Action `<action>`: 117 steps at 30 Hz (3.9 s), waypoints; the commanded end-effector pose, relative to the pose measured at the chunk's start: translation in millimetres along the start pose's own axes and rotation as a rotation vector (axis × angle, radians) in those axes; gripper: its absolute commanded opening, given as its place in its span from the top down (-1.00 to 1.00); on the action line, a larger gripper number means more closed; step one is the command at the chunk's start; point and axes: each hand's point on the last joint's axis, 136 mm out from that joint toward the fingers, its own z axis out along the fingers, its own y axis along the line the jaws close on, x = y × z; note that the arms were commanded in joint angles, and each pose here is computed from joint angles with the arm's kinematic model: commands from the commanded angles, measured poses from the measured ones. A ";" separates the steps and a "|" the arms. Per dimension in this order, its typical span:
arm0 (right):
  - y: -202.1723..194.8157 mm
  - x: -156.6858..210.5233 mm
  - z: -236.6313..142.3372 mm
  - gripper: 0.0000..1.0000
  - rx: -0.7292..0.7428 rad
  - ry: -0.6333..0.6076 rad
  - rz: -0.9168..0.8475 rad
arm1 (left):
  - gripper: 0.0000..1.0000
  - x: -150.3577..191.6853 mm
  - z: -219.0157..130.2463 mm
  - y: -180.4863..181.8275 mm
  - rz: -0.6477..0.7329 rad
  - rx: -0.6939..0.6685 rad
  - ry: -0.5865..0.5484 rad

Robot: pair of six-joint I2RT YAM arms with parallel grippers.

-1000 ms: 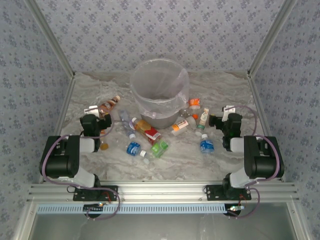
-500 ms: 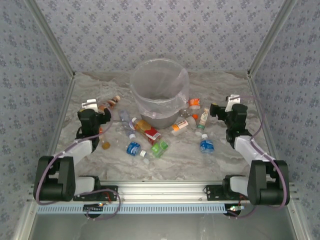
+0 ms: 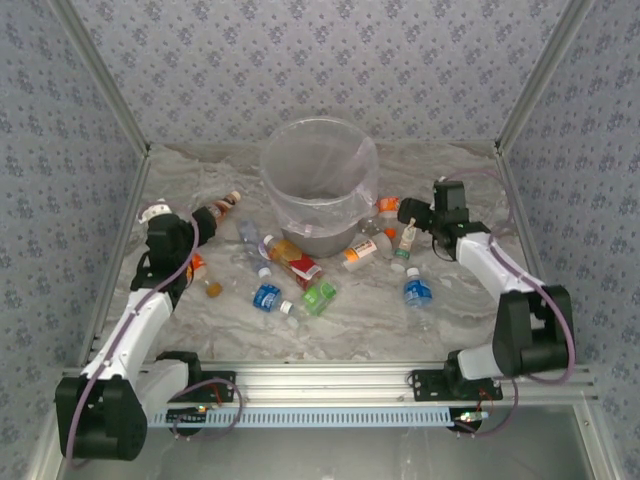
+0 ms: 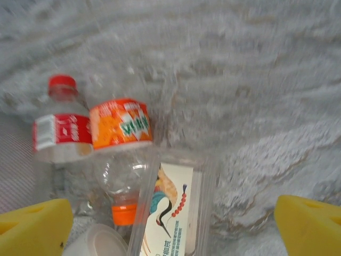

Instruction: Put the plastic bottles in the bin

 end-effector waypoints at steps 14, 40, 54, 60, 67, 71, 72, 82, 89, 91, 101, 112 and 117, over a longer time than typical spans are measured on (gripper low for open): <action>-5.4 29.8 78.2 -0.73 0.251 0.261 0.028 | -0.99 28.5 -13.2 1.0 -0.085 -0.025 0.198; -5.8 -46.1 -7.0 0.05 0.144 -0.133 0.069 | -0.99 36.4 -26.0 39.0 -0.124 -0.184 0.234; 126.8 -151.2 -170.4 0.10 -0.489 -0.467 -0.025 | -0.99 52.6 -23.4 52.7 -0.198 -0.199 0.271; 210.7 -169.3 -224.0 0.06 -0.767 -0.519 -0.159 | -0.99 60.1 -23.9 67.5 -0.219 -0.270 0.267; 281.1 -172.2 -211.6 0.05 -0.844 -0.550 -0.267 | -0.99 59.6 -25.3 75.6 -0.221 -0.308 0.269; 316.1 -164.6 -181.0 0.04 -0.833 -0.533 -0.335 | -0.99 64.4 -25.2 79.8 -0.234 -0.324 0.283; 323.1 -161.1 -169.3 0.04 -0.818 -0.515 -0.351 | -0.99 65.4 -24.6 79.8 -0.236 -0.323 0.286; 328.5 -127.5 -113.9 -0.34 -0.708 -0.384 -0.446 | -0.99 81.5 -16.0 78.8 -0.227 -0.314 0.383; 307.2 -129.3 -152.5 -0.60 -0.671 -0.430 -0.503 | -0.99 89.6 -5.7 77.0 -0.236 -0.314 0.428; 296.3 -128.3 -165.1 -0.61 -0.651 -0.445 -0.514 | -0.99 90.9 -1.8 75.3 -0.238 -0.308 0.436; 209.2 -114.3 -212.2 -1.00 -0.460 -0.552 -0.459 | -0.98 92.7 25.8 74.0 -0.237 -0.300 0.426; 112.7 -84.1 -195.8 -1.00 -0.240 -0.541 -0.262 | -0.75 94.4 60.5 69.4 -0.231 -0.272 0.411; 97.0 -82.0 -191.1 -0.99 -0.210 -0.546 -0.210 | -0.58 101.8 70.4 68.2 -0.216 -0.248 0.421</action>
